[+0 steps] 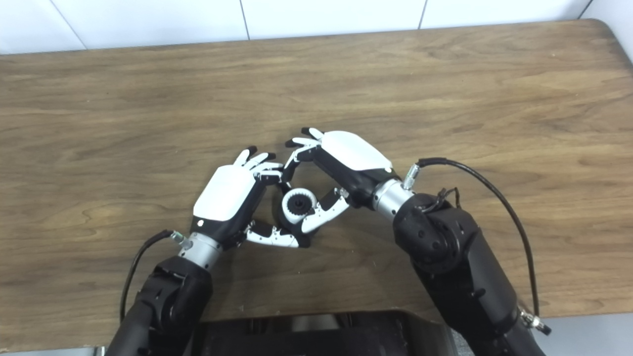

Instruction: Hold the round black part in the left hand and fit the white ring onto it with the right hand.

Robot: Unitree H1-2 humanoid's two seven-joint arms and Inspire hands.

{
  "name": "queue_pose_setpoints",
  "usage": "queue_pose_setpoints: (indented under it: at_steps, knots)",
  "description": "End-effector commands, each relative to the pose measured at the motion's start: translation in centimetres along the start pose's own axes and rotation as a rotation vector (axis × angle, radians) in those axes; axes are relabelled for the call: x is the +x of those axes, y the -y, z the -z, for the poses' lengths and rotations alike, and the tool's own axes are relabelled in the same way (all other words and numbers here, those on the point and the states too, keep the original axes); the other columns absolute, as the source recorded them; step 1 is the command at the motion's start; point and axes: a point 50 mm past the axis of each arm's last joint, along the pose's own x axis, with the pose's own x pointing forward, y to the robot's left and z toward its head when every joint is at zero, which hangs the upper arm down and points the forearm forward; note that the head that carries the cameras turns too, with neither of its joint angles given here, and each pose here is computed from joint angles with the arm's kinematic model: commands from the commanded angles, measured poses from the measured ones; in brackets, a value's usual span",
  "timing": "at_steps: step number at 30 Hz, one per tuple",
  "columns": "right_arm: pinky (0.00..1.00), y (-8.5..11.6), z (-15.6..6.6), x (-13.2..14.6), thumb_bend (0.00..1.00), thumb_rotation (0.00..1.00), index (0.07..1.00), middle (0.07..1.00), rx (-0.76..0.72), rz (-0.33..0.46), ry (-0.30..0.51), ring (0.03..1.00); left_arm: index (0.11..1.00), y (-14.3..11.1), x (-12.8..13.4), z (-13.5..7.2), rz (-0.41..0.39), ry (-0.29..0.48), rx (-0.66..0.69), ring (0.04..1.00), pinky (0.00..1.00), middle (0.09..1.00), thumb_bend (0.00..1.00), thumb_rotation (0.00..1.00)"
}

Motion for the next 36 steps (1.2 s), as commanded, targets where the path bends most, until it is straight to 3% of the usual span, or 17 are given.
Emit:
queue_pose_setpoints:
  at_steps: [1, 25, 36]
  knots:
    - [1.0, 1.2, -0.7, 0.1, 0.96, 0.27, 0.646, 0.908, -0.029, 0.057, 0.048, 1.0, 0.483, -0.5, 0.1, -0.4, -0.012, 0.02, 0.013, 0.906, 1.0, 0.777, 0.52, 0.06]
    - [1.0, 2.0, -0.6, -0.3, 0.95, 0.26, 0.609, 0.917, -0.023, 0.09, 0.025, 1.0, 0.484, -0.5, 0.1, -0.3, -0.015, 0.021, 0.015, 0.903, 1.0, 0.774, 0.52, 0.06]
    - [0.99, 4.2, 0.3, -1.2, 0.97, 0.25, 0.624, 0.903, -0.006, 0.172, 0.012, 1.0, 0.484, -0.5, 0.0, 0.2, -0.021, 0.019, 0.012, 0.901, 1.0, 0.772, 0.52, 0.06]
